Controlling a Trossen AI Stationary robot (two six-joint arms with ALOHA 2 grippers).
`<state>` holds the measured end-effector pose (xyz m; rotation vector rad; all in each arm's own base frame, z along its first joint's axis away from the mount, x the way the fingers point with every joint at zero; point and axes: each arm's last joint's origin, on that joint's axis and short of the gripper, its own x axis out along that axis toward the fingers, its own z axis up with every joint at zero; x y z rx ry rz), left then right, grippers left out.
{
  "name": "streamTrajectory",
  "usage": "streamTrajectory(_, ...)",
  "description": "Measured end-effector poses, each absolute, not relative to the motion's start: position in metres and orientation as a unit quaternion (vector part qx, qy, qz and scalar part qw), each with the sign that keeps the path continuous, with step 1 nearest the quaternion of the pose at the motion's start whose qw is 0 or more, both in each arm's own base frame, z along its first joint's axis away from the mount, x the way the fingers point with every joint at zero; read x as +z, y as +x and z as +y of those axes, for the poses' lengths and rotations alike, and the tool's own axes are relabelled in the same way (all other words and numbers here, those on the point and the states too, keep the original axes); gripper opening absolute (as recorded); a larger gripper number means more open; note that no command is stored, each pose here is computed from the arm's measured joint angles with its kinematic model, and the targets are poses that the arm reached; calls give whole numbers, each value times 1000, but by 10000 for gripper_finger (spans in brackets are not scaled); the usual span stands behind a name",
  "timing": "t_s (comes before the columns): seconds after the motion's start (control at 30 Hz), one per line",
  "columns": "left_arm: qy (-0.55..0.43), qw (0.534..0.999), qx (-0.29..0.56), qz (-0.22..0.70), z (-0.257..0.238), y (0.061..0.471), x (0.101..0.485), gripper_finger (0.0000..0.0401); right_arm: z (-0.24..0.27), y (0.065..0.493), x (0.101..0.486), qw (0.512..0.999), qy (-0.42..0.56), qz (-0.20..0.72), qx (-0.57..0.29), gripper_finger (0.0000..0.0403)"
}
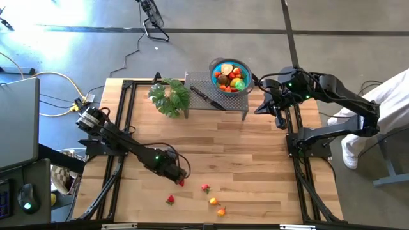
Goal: Pick & Place Fruit
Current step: Put the yellow pear in the blue bowl on the shelf
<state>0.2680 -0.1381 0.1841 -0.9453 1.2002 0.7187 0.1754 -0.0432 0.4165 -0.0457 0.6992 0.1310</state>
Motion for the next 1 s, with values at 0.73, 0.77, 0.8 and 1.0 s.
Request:
streamTrajectory(0.73,-309,709,206,600,-120,276,183,229,-43,175,416,937,-21,343,61,4)
streamTrajectory(0.77,-307,713,204,597,-118,278,183,229,-43,175,416,937,-21,343,61,4)
streamTrajectory(0.8,-304,715,201,596,-115,279,183,229,-43,175,416,937,-22,343,61,4)
streamTrajectory(1.0,-301,726,157,598,-105,288,184,229,-43,175,416,937,-22,344,60,4)
